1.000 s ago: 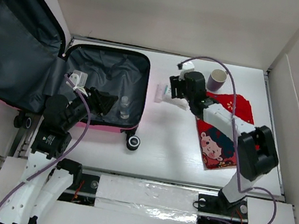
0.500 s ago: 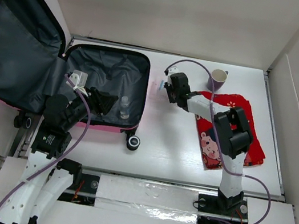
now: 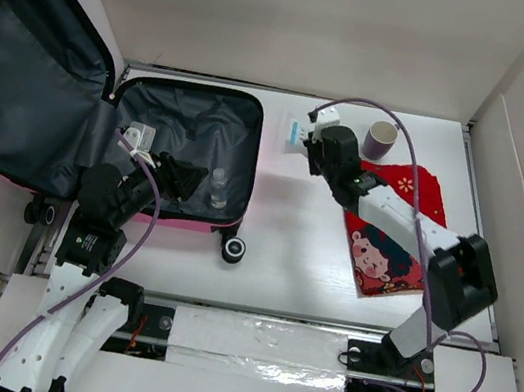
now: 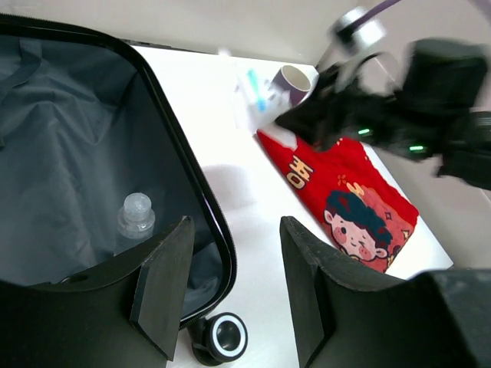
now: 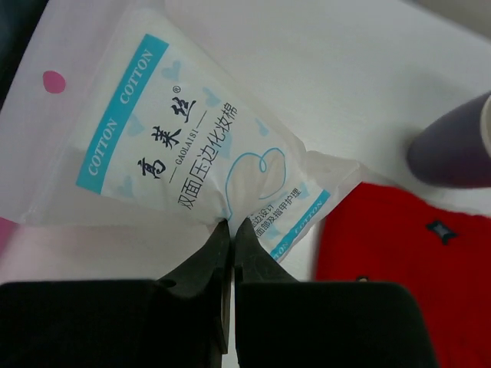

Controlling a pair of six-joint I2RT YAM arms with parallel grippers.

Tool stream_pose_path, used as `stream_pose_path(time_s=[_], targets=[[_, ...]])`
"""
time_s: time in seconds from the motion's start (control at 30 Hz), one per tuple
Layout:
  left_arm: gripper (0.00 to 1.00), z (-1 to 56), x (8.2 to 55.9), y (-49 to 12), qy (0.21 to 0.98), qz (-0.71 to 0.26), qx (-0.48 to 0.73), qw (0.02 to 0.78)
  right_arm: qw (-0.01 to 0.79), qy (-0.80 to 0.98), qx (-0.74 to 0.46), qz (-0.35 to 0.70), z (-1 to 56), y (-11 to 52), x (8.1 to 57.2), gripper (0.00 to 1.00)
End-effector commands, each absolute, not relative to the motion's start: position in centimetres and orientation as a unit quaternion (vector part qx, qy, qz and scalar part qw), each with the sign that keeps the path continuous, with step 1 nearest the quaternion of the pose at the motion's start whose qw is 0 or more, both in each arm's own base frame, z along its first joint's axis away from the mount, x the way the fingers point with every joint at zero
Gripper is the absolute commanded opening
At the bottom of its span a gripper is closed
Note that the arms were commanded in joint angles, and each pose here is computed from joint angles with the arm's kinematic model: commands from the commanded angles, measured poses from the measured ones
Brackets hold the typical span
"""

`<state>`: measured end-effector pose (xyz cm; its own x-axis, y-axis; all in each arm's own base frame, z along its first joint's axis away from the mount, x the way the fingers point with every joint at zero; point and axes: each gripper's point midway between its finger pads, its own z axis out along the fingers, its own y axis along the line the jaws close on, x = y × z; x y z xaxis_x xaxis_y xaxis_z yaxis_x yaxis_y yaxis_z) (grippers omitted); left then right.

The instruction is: Pack the luggage

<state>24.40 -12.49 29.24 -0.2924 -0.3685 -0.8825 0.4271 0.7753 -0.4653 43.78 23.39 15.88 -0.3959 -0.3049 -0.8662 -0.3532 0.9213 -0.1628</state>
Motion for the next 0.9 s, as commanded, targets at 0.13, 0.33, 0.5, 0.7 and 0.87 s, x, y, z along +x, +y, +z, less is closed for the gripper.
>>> stream_pose_path(time_s=[0.13,0.33,0.5,0.7,0.87], targets=[[0.45,32.2,24.2,-12.4,0.7,-0.339,0.031,0.628,0.58,0.732,-0.292,0.208,25.8,35.0,36.1,0.0],[0.45,32.7,24.0,-12.2,0.695,-0.335,0.028,0.635,0.531,0.71,-0.361,0.291,24.1,42.3,31.2,0.0],[0.44,32.8,23.9,-12.1,0.694,-0.333,0.028,0.638,0.493,0.711,-0.384,0.322,22.2,45.6,28.9,0.0],[0.44,33.0,23.7,-12.1,0.692,-0.335,0.03,0.639,0.493,0.734,-0.356,0.302,19.8,46.8,31.5,0.0],[0.44,33.0,23.6,-11.9,0.691,-0.331,0.028,0.642,0.526,0.753,-0.308,0.248,20.4,45.7,37.5,0.0]])
